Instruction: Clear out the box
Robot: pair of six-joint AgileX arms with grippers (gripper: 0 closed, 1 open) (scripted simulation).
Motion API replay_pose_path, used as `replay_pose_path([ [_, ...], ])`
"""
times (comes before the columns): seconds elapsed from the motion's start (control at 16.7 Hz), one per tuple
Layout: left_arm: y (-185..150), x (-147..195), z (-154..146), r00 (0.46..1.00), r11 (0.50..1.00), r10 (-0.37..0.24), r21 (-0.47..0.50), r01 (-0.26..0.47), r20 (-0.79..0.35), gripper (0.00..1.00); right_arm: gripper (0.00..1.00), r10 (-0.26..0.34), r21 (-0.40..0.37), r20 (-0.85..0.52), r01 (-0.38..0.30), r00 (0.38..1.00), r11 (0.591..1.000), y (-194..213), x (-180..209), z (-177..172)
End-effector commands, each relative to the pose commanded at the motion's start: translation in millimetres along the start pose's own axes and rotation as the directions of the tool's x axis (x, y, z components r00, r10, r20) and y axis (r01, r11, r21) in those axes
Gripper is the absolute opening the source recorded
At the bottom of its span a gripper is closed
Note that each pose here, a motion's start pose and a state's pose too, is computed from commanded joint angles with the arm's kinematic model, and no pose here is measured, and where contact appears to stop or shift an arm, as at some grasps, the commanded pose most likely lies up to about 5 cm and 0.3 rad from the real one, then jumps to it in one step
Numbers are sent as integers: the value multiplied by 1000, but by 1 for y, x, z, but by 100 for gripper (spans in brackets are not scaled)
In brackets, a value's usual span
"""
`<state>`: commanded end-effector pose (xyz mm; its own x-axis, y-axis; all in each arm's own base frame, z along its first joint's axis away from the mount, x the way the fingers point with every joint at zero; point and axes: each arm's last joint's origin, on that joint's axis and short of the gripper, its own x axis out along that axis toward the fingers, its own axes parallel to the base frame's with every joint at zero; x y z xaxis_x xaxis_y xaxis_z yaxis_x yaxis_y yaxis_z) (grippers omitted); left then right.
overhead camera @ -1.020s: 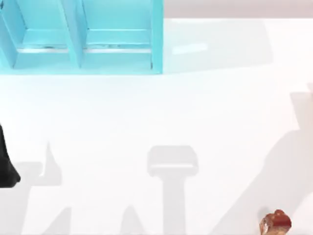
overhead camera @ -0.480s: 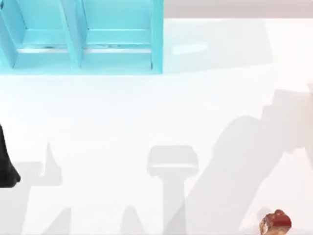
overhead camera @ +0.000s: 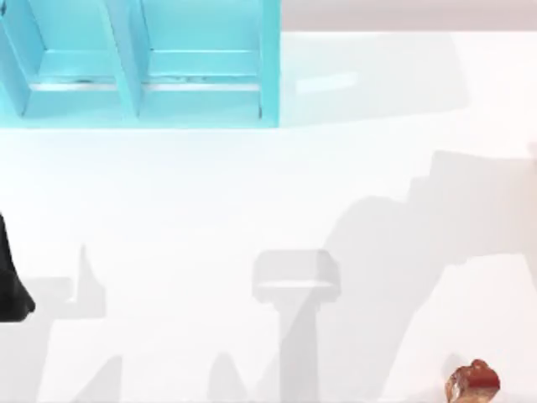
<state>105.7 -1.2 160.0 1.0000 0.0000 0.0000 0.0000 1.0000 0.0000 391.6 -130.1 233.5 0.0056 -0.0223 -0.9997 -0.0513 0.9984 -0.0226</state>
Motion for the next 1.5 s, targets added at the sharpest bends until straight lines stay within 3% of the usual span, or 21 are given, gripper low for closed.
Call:
replay_pose_path([
  [0.9, 0, 0, 0, 1000, 1000, 0, 0, 0, 0, 100, 0, 23, 61, -2, -23, 1000, 998, -55, -54, -38],
  [1.26, 0, 0, 0, 1000, 1000, 0, 0, 0, 0, 100, 0, 28, 63, -14, -27, 1000, 998, -51, -50, -34],
  [1.5, 0, 0, 0, 1000, 1000, 0, 0, 0, 0, 100, 0, 35, 86, -51, -30, 998, 996, -11, -36, -14],
])
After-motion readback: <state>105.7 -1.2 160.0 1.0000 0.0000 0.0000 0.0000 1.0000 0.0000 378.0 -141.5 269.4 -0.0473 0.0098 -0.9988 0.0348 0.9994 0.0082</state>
